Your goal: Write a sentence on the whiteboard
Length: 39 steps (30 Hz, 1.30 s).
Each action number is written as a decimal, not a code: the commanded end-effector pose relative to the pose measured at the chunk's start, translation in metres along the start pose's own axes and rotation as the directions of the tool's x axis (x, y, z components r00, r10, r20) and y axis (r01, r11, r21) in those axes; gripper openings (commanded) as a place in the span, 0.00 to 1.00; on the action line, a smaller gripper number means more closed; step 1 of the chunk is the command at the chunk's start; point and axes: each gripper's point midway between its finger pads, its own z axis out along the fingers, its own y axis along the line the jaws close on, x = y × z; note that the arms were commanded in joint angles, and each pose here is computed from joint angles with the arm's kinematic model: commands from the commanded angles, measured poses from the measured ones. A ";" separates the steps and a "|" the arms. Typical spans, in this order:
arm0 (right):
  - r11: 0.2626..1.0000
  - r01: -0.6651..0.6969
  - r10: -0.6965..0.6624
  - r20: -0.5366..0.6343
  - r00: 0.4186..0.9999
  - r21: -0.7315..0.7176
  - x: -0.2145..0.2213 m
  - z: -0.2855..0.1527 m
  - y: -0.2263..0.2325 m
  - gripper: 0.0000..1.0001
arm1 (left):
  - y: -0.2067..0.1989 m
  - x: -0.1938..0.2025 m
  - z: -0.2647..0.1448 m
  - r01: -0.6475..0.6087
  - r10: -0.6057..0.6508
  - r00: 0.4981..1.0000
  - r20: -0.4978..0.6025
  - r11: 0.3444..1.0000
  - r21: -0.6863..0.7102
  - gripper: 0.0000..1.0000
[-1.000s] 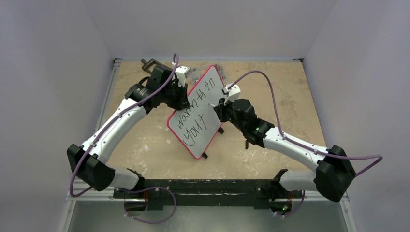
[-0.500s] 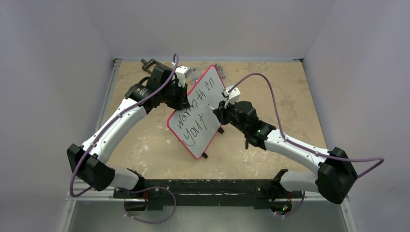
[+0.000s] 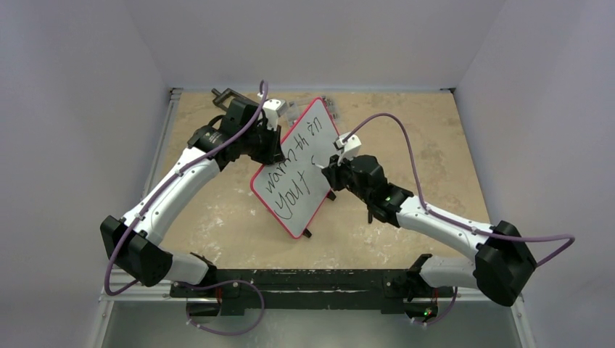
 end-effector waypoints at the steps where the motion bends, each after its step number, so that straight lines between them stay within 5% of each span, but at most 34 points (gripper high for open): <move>1: 0.999 -0.002 0.003 -0.013 1.000 0.043 0.001 0.008 -0.004 0.00 | 0.057 0.034 0.002 -0.150 0.112 0.981 -0.161 0.958 -0.246 0.00; 22: 0.999 -0.002 -0.003 -0.112 0.994 -0.039 0.031 0.003 0.006 0.00 | 0.056 0.033 0.000 -0.151 0.115 0.981 -0.155 0.958 -0.245 0.00; 30: 0.992 -0.015 0.009 -0.048 0.999 -0.124 0.003 -0.007 0.023 0.00 | 0.056 0.033 0.000 -0.151 0.115 0.981 -0.155 0.958 -0.245 0.00; 39: 1.000 -0.026 0.026 0.045 0.999 -0.010 -0.029 -0.026 0.004 0.00 | 0.056 0.034 0.001 -0.151 0.115 0.981 -0.157 0.958 -0.245 0.00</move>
